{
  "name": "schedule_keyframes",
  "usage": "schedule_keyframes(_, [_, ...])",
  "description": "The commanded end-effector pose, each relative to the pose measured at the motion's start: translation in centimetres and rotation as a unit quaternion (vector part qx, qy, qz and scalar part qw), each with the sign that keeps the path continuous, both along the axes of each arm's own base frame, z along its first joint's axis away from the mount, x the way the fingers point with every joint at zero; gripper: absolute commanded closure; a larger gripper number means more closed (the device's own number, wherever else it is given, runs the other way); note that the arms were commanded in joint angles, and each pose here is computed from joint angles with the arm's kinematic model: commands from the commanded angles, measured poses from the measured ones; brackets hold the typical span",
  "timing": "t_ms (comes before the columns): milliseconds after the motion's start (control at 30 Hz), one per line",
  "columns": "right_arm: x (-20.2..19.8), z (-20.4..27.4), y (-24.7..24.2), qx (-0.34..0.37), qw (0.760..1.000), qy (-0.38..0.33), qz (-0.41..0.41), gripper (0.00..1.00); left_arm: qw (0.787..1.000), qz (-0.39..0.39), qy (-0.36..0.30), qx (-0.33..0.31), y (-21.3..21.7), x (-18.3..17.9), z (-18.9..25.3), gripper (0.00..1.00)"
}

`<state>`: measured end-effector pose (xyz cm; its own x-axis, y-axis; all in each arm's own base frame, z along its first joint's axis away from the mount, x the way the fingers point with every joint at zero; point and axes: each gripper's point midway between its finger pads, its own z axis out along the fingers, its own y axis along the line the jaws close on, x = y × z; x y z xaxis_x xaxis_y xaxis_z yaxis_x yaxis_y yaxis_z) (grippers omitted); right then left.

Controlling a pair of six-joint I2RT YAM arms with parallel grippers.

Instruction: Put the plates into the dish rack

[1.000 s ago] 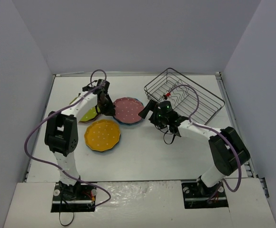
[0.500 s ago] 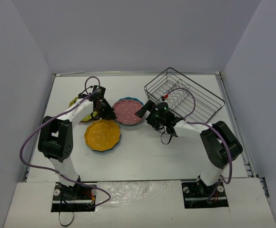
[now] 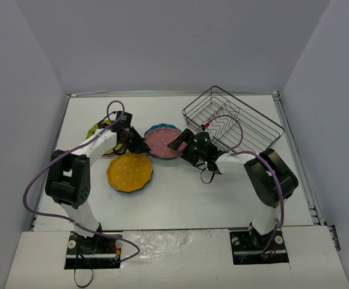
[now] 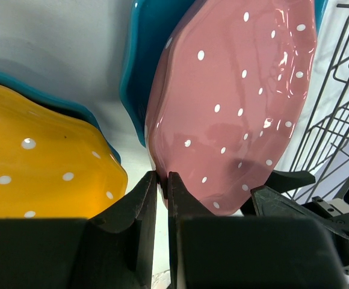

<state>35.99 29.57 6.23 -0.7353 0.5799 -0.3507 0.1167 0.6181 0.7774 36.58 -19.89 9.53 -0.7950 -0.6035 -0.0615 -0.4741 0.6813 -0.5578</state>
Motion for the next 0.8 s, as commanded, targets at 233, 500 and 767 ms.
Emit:
schedule_keyframes(233, [1.9, 3.2, 1.9, 0.057, 0.997, -0.049, -0.002, 0.10, 0.990, -0.032, -0.099, -0.097, -2.8, 0.9, 7.9, 1.00])
schedule_keyframes(500, [2.0, 3.8, 1.8, 0.086, 0.994, -0.063, -0.015, 0.22, 0.990, -0.035, -0.096, -0.102, -2.8, 0.2, 7.5, 1.00])
schedule_keyframes(767, [2.1, 4.8, 1.3, 0.103, 0.991, -0.083, -0.026, 0.43, 0.989, -0.045, -0.094, -0.104, -2.9, -0.8, 6.7, 1.00])
